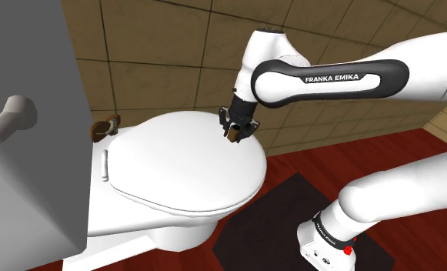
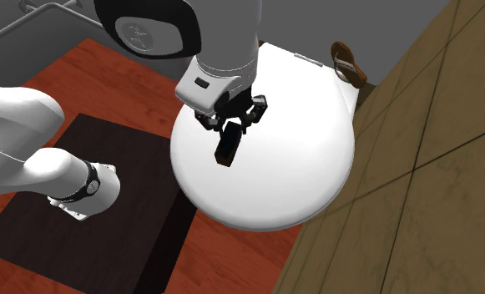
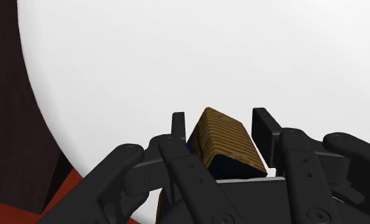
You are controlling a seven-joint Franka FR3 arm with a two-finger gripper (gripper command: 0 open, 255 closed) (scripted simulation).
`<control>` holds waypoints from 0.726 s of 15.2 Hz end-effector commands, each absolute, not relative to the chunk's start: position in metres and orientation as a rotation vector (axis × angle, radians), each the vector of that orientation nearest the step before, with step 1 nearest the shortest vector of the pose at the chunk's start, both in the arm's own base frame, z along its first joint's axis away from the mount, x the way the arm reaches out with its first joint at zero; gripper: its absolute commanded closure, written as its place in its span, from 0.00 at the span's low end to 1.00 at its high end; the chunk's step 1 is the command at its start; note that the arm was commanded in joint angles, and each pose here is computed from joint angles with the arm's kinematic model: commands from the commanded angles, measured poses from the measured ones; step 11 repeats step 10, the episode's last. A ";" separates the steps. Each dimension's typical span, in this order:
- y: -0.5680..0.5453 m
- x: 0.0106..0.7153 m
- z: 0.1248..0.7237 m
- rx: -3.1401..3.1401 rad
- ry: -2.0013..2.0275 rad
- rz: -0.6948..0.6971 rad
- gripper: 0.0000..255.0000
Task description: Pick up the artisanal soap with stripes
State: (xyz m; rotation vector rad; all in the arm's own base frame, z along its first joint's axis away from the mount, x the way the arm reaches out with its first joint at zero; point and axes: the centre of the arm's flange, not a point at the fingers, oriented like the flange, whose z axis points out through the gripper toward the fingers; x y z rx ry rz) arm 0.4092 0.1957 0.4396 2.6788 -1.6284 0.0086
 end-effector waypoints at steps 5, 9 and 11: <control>0.196 0.409 0.471 2.679 -1.628 0.008 1.00; 0.196 0.409 0.487 2.679 -1.628 0.008 1.00; 0.196 0.409 0.487 2.679 -1.628 0.008 1.00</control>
